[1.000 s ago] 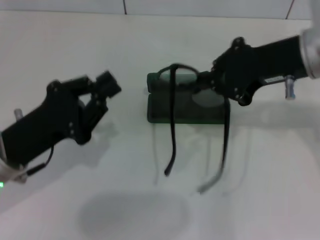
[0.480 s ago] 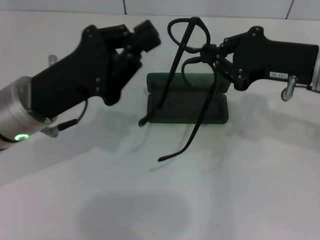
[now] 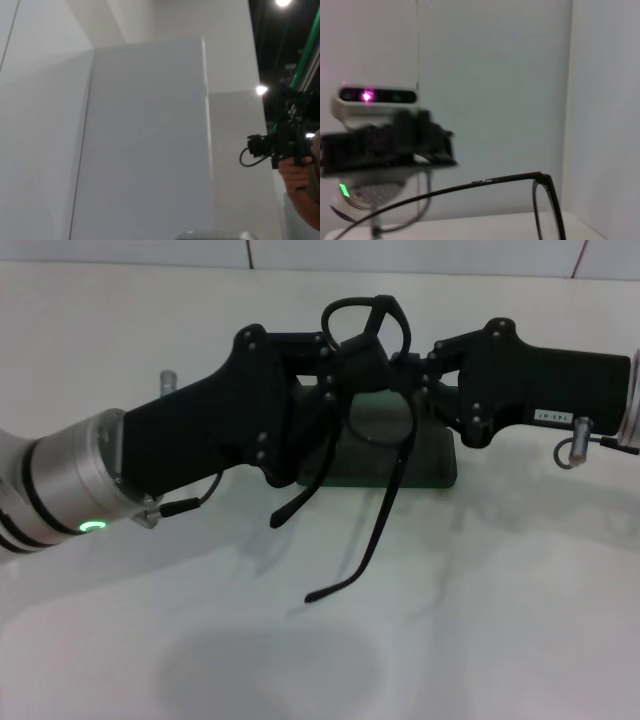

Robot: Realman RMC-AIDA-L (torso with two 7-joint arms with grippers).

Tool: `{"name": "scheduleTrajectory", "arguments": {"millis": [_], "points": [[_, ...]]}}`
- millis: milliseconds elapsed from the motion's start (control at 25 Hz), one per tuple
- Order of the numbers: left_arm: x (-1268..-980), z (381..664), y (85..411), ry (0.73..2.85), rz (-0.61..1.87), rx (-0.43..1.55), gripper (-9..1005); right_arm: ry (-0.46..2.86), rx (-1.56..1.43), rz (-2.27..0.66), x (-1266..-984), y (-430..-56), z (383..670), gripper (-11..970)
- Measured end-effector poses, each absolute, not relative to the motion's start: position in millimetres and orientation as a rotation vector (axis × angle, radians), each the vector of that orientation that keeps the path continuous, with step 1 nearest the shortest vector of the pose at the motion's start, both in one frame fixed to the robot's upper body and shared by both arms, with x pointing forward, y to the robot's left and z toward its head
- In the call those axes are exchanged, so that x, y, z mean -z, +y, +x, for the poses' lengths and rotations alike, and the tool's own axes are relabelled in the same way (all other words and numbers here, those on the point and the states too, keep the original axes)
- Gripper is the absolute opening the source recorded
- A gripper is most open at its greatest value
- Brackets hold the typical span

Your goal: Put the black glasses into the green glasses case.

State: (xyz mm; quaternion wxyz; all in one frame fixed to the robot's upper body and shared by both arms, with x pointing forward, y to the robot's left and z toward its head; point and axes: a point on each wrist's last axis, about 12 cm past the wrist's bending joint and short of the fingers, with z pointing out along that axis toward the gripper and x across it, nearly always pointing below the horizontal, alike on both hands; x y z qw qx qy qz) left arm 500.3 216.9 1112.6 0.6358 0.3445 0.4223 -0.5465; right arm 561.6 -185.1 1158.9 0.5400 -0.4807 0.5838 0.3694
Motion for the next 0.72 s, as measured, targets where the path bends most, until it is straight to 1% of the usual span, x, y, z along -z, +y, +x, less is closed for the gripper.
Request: {"name": "scheduleTrajectory", "arguments": {"millis": [720], "points": [[-1101.6,494.7,211.0,1.005,0.804,1.262,48,1.350,-0.974,-1.163,-1158.3,-184.8,551.0,36]]}}
